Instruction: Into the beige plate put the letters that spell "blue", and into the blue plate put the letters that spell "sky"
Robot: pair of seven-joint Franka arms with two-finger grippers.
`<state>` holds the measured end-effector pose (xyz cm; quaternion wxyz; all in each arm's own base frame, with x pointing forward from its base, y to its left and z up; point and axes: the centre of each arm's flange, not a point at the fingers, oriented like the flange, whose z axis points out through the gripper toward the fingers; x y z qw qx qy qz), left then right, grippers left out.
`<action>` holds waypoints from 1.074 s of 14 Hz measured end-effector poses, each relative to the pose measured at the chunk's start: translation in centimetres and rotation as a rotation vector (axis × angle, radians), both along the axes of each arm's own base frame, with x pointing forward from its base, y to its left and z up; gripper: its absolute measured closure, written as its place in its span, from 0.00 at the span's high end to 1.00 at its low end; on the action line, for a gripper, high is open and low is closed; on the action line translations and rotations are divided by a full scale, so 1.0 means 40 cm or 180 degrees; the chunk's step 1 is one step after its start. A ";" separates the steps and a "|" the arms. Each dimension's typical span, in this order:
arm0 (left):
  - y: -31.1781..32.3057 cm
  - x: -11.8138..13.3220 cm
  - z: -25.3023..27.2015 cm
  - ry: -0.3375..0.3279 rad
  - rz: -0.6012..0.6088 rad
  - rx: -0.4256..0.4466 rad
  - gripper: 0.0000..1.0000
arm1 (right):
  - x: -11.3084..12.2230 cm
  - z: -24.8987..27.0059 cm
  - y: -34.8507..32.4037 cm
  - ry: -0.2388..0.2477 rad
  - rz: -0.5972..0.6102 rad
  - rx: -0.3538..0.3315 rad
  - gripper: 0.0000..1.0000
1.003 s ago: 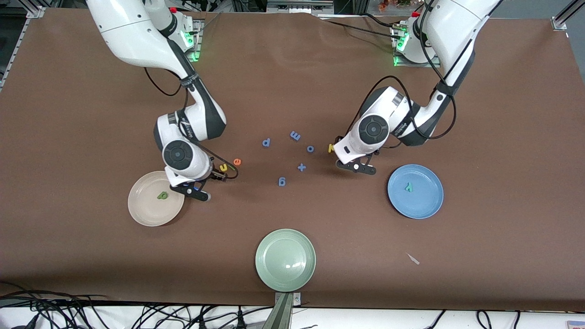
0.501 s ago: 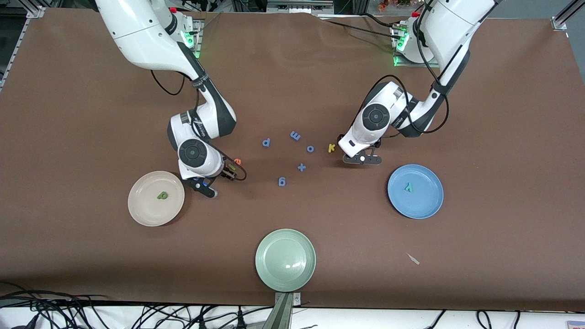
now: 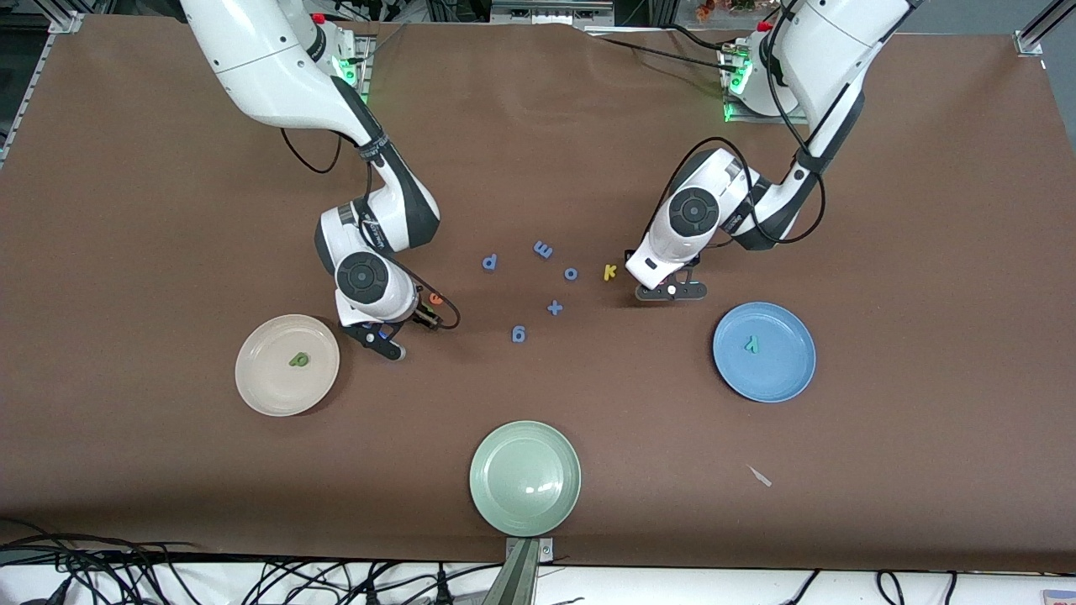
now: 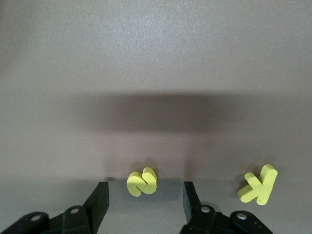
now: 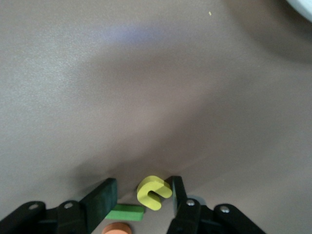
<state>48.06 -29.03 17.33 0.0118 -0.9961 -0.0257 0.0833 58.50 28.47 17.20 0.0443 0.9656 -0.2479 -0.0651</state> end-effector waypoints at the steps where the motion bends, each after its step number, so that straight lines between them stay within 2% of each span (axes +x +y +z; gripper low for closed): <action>1: 0.001 -0.001 -0.001 0.0001 0.0011 0.0002 0.65 | 0.000 0.003 0.000 0.0004 0.0019 0.0002 0.48; 2: 0.002 -0.002 -0.003 0.0004 0.0020 0.0006 0.65 | 0.000 0.005 0.000 0.0009 0.0047 0.0004 0.41; 3: 0.004 -0.003 -0.005 0.0006 0.0027 0.0008 0.58 | 0.000 0.009 -0.001 0.0012 0.0065 0.0005 0.36; 5: 0.004 -0.002 -0.005 -0.0008 0.0070 0.0004 0.37 | 0.002 0.020 -0.005 0.0020 0.0094 0.0002 0.32; 6: 0.003 -0.003 -0.005 -0.0011 0.0095 0.0006 0.30 | 0.003 0.023 -0.009 0.0030 0.0121 0.0000 0.32; 10: 0.002 -0.002 -0.003 -0.0066 0.0057 0.0061 0.28 | 0.029 0.059 -0.062 0.0053 0.0360 -0.0004 0.31; 15: 0.015 0.014 0.012 -0.0090 0.0088 0.0076 0.28 | 0.125 0.163 -0.241 0.0086 0.0901 0.0042 0.31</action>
